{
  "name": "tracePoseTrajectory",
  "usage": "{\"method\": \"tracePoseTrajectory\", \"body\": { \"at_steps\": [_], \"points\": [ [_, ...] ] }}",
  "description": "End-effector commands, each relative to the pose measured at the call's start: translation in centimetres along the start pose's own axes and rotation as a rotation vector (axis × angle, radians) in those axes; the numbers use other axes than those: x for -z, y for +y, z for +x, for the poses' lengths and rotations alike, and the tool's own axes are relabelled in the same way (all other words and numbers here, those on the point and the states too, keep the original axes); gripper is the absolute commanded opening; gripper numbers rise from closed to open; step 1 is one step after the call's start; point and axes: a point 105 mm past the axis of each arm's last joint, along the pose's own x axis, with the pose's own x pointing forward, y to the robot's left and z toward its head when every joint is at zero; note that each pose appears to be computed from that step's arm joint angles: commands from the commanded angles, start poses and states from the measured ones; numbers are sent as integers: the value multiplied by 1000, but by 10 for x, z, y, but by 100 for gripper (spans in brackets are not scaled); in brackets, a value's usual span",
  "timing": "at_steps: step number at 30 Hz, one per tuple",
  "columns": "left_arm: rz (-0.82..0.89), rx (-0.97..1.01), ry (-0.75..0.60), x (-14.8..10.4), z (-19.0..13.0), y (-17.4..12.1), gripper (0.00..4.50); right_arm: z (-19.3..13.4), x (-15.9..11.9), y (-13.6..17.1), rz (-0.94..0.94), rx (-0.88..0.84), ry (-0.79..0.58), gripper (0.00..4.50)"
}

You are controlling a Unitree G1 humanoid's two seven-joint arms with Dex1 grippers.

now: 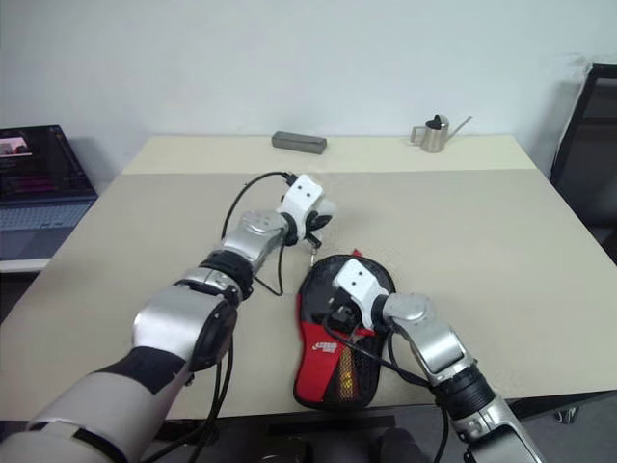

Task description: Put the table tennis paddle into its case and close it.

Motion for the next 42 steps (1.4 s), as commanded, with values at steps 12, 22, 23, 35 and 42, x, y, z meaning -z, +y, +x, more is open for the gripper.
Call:
{"method": "tracePoseTrajectory", "body": {
  "at_steps": [12, 22, 23, 35, 42],
  "points": [
    [154, -27, -106, -56, 13, -20, 52, -2, 42, 36, 156, 9, 147, 450],
    [232, -49, -117, -67, 18, -31, 52, -1, 37, 47, 181, 16, 135, 450],
    [243, -47, -118, -69, 19, -32, 52, -1, 37, 48, 182, 16, 135, 450],
    [321, 0, -150, -89, 26, -60, 52, -3, 38, 51, 191, 30, 139, 450],
    [361, 215, -11, -40, 32, -100, 52, -3, 37, 49, 196, 42, 135, 450]
  ]
}}
